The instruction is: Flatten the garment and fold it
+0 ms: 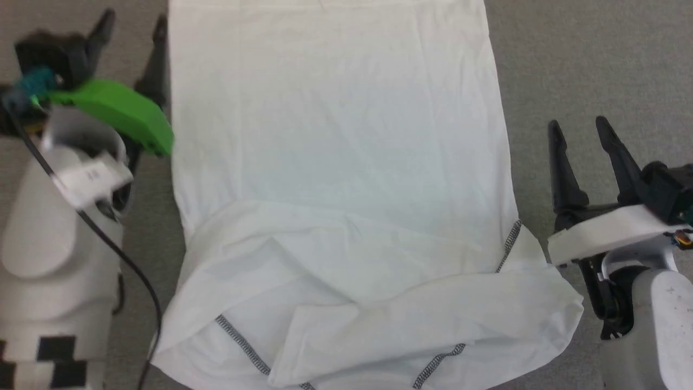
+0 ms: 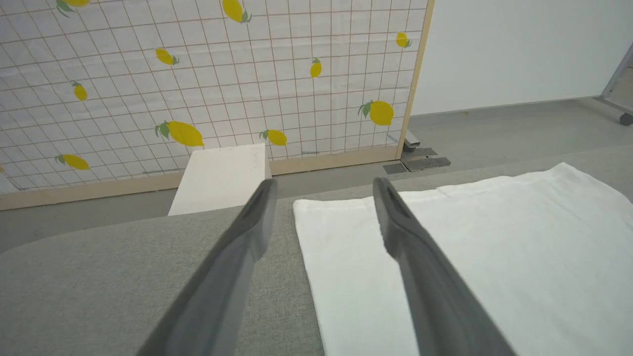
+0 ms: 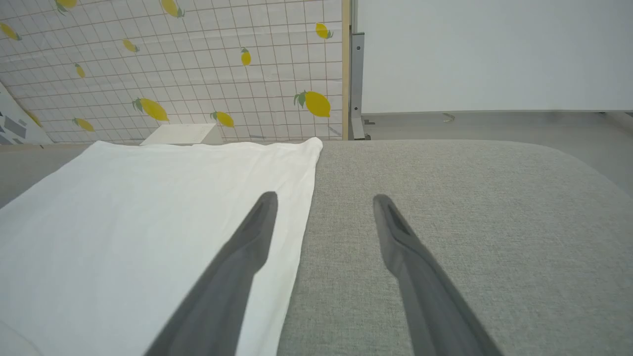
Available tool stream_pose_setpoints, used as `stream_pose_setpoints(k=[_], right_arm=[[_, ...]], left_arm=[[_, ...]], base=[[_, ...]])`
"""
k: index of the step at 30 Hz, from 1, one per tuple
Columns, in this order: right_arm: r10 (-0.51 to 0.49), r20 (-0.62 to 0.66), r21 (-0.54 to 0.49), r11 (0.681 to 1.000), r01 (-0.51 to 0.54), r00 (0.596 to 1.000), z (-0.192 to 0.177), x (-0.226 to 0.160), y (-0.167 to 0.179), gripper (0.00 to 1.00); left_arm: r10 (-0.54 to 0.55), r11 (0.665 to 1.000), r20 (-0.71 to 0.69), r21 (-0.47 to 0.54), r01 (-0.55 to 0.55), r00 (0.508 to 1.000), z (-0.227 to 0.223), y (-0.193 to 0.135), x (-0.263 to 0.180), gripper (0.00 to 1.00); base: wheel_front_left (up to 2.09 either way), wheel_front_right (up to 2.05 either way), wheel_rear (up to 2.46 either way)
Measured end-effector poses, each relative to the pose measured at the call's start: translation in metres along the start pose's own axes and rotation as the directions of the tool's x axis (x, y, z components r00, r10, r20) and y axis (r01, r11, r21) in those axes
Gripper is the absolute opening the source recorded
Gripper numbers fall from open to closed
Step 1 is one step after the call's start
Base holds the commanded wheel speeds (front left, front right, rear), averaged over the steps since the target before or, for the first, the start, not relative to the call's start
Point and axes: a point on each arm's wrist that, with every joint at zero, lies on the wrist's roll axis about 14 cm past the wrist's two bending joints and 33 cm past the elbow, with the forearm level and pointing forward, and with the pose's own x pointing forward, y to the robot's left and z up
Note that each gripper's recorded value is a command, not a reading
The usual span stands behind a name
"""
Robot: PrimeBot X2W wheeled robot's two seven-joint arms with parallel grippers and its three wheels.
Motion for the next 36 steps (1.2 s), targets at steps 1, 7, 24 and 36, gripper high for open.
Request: stream_pose_setpoints(k=[1,7,24,36], right_arm=[[-0.004,-0.006,-0.001,1.0,0.004,1.0,-0.004,0.003,-0.002,1.0],[-0.012,-0.043,-0.002,1.0,0.012,0.999,-0.025,0.014,-0.007,1.0],[-0.088,-0.148,-0.021,0.996,0.086,0.985,-0.073,0.014,-0.039,1.0],[0.013,-0.15,-0.113,0.993,-0.03,0.989,-0.036,0.086,-0.022,1.0]], left_arm=[[-0.002,1.0,-0.024,0.006,0.002,1.0,-0.003,0.003,0.01,1.0],[-0.005,1.0,-0.207,-0.007,0.004,0.978,-0.03,0.016,0.059,1.0],[0.088,0.992,-0.649,-0.011,-0.125,0.756,-0.135,0.026,0.103,0.97],[0.074,0.995,-0.649,-0.006,-0.102,0.757,-0.133,0.02,0.104,0.0]], base=[[0.0,0.0,0.0],[0.0,0.0,0.0],[0.0,0.0,0.0],[0.0,0.0,0.0]])
